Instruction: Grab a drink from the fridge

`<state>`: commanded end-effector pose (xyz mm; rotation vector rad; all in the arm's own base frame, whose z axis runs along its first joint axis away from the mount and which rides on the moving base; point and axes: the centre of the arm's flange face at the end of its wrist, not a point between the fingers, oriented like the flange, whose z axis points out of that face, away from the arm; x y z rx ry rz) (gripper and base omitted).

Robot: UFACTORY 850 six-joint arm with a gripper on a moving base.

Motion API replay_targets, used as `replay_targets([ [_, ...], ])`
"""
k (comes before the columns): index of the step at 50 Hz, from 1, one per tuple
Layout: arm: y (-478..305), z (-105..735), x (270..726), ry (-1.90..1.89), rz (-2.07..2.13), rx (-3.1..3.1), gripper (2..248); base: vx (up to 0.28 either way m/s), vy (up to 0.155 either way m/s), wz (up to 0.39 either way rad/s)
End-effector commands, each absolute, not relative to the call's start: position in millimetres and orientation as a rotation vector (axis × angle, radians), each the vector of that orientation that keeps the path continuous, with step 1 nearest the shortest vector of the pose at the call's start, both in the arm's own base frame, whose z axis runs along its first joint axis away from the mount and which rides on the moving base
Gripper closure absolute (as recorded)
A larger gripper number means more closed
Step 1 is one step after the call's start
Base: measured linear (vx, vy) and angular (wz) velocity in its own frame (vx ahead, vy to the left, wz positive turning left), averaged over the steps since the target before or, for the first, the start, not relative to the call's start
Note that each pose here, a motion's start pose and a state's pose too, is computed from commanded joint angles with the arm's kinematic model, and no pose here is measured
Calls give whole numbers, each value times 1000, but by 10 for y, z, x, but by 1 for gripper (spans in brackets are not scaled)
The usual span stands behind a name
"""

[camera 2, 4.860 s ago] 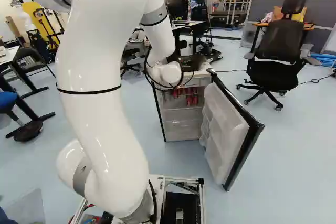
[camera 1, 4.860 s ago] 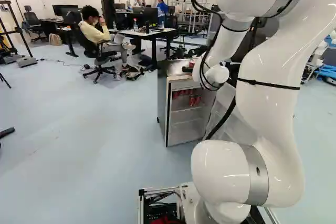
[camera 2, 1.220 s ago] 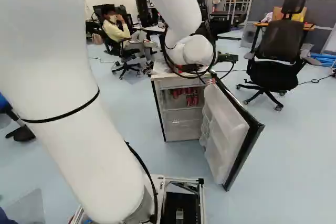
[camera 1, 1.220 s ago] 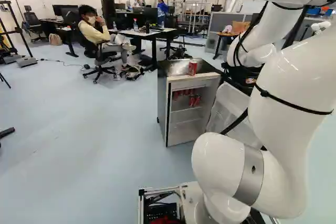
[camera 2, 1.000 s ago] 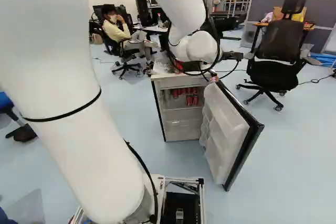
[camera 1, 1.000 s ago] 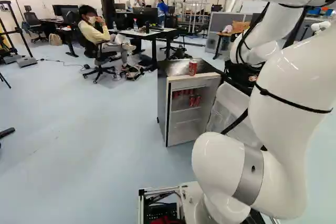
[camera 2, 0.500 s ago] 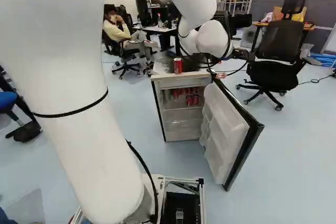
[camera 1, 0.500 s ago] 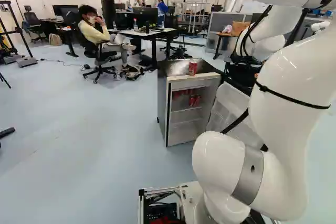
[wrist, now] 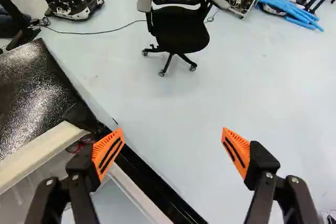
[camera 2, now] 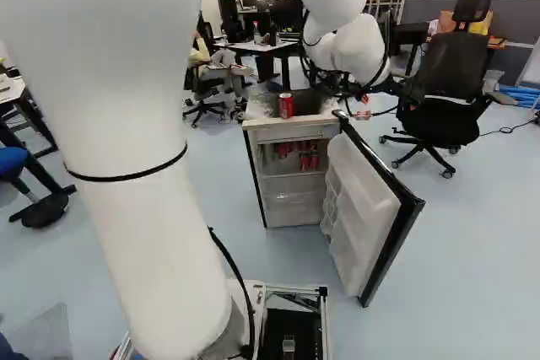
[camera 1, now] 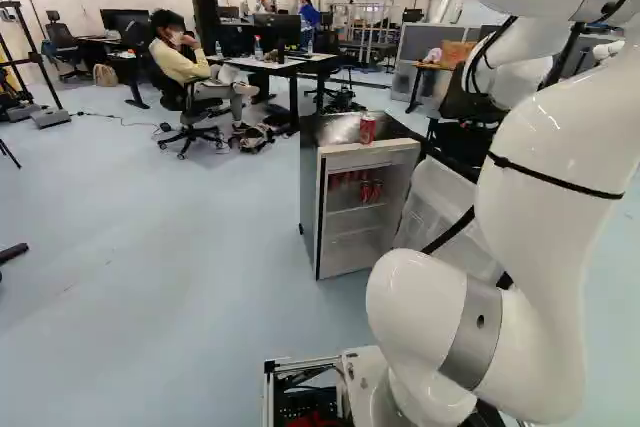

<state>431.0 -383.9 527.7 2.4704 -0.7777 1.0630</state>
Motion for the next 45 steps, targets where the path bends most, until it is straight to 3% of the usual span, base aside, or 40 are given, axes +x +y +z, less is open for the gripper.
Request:
replay_targets([
  [45, -4453, 5151, 4470, -1182, 750, 2631, 3, 0, 0, 0],
])
